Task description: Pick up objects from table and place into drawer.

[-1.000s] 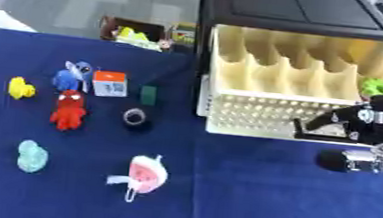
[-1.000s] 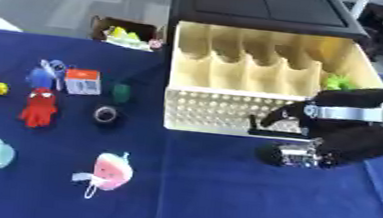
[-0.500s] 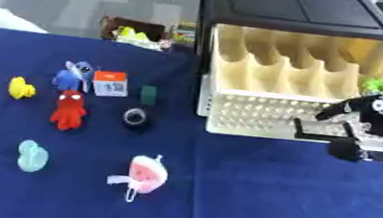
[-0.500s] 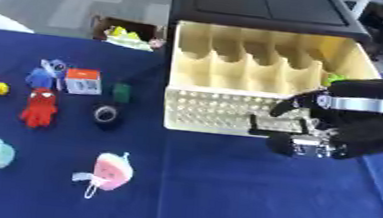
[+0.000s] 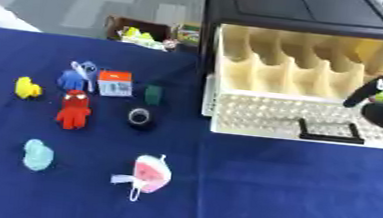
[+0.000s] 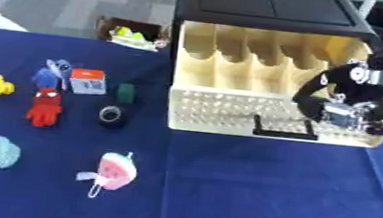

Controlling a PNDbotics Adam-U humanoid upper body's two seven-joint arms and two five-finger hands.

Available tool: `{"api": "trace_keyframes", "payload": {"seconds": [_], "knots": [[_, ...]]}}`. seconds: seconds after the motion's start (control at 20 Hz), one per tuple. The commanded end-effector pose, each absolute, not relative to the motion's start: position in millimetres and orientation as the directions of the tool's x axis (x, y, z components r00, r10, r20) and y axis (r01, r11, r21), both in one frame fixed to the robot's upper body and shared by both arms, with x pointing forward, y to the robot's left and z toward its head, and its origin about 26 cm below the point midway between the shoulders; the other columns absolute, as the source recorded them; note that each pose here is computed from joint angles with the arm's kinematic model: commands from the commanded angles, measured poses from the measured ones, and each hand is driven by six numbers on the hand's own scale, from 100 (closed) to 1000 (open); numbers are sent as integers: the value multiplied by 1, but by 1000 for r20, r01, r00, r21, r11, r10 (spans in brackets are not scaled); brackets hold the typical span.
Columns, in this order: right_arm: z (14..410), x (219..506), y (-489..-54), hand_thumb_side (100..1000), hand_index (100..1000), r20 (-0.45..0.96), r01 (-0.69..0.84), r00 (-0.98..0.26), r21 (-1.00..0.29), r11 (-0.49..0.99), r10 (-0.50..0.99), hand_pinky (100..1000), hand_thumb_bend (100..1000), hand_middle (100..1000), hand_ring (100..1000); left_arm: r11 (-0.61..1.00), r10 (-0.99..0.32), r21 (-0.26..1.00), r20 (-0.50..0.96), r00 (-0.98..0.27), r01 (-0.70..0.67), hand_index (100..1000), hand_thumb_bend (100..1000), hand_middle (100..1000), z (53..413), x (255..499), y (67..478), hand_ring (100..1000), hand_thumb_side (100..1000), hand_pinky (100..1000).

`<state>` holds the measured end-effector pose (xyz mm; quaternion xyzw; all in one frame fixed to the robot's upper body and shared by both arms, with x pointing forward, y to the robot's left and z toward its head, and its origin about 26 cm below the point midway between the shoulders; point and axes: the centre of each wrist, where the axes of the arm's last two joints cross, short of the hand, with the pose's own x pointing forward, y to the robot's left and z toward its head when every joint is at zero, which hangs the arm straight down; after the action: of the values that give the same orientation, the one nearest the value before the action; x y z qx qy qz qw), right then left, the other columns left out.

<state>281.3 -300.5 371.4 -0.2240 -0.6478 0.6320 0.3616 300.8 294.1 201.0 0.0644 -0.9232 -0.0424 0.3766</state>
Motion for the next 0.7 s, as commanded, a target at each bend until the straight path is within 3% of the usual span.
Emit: {"api": "trace_keyframes", "payload": {"seconds": [0.05, 0.35, 0.5, 0.55, 0.7], "knots": [[383, 274, -305, 1000, 770, 202, -56, -693, -972, 229, 692, 100, 100, 100, 100, 984, -175, 149, 652, -738, -102, 807, 100, 584, 213, 298, 298, 523, 975, 427], [379, 276, -310, 1000, 730, 280, 69, -760, -862, 501, 586, 116, 100, 100, 118, 978, -202, 174, 615, -762, -119, 809, 100, 593, 220, 298, 300, 529, 928, 430], [376, 277, -311, 1000, 727, 341, 98, -783, -758, 645, 521, 185, 100, 116, 174, 968, -235, 209, 579, -781, -137, 811, 100, 599, 227, 299, 301, 532, 895, 432], [375, 278, -310, 1000, 733, 362, 107, -786, -719, 687, 501, 265, 100, 176, 235, 964, -249, 226, 563, -788, -143, 813, 100, 605, 230, 299, 301, 536, 864, 433], [372, 280, -309, 1000, 754, 408, 131, -791, -615, 777, 456, 396, 100, 278, 341, 945, -295, 282, 513, -806, -167, 816, 100, 616, 241, 300, 301, 543, 818, 436]]}}
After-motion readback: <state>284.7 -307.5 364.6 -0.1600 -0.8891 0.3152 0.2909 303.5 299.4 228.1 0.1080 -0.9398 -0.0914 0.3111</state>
